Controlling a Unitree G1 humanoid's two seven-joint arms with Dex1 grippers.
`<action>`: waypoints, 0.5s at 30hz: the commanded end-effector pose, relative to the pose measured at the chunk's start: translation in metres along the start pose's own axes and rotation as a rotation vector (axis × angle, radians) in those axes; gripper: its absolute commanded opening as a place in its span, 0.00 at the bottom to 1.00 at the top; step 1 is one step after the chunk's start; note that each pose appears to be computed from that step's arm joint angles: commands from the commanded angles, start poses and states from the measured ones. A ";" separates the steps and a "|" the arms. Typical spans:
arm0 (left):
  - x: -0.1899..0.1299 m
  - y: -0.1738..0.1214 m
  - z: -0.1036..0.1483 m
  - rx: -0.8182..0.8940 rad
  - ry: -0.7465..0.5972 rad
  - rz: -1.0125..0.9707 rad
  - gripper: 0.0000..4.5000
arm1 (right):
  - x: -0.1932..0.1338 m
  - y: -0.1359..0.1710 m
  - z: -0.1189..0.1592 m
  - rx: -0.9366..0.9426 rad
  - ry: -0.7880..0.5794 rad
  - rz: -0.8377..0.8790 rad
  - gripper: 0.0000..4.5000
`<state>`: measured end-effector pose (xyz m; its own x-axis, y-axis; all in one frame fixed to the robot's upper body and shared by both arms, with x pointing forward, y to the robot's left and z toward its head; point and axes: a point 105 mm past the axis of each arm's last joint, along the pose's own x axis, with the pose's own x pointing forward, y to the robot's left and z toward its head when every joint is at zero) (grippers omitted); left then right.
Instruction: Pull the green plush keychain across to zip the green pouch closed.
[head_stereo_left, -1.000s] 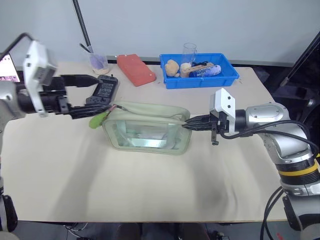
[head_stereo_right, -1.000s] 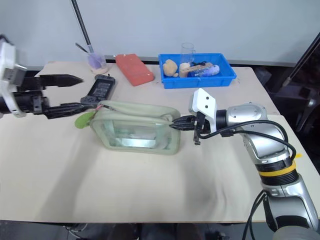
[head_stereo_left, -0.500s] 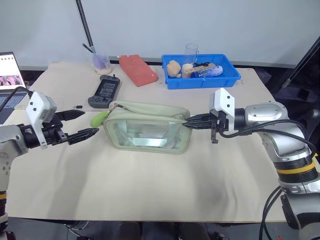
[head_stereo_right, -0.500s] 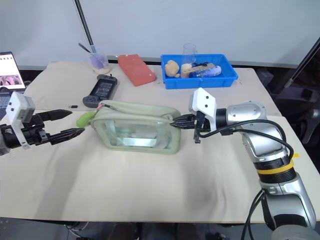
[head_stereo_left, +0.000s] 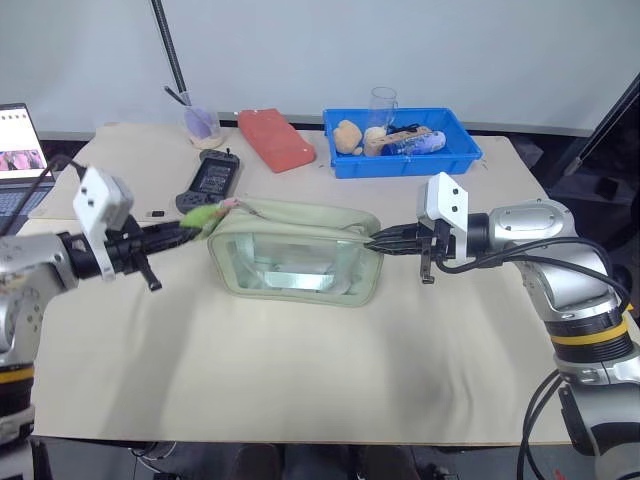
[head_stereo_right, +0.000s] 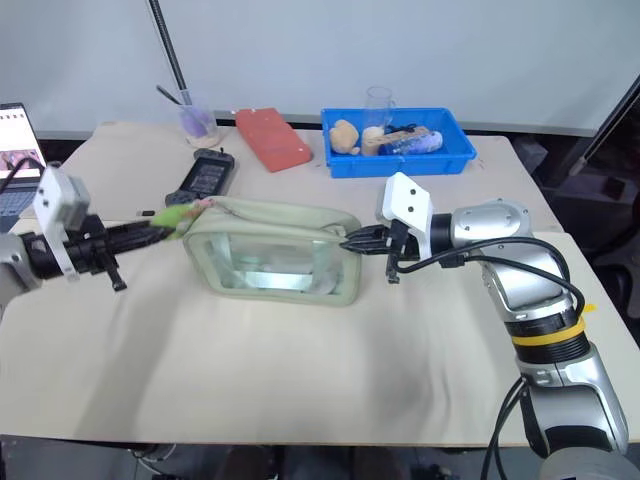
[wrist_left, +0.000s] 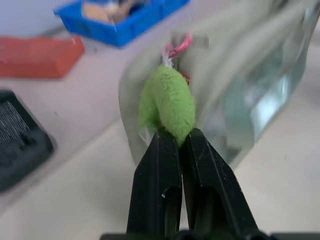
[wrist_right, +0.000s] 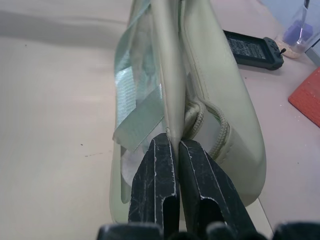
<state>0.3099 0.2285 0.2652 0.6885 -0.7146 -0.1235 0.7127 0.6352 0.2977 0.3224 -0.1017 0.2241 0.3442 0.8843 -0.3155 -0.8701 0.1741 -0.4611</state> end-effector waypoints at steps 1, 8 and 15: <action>0.012 -0.011 0.032 0.139 -0.031 -0.060 0.01 | -0.003 -0.004 0.009 -0.044 -0.024 -0.024 0.00; 0.049 -0.034 0.018 0.324 0.033 -0.165 0.01 | -0.001 -0.004 0.009 -0.048 -0.027 -0.028 0.00; 0.050 -0.031 0.012 0.356 0.052 -0.191 0.22 | -0.004 -0.003 0.006 -0.047 -0.013 -0.037 0.00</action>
<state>0.3233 0.1672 0.2463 0.5555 -0.7843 -0.2763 0.7664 0.3541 0.5359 0.3239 -0.1010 0.2219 0.3518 0.8832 -0.3101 -0.8658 0.1811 -0.4666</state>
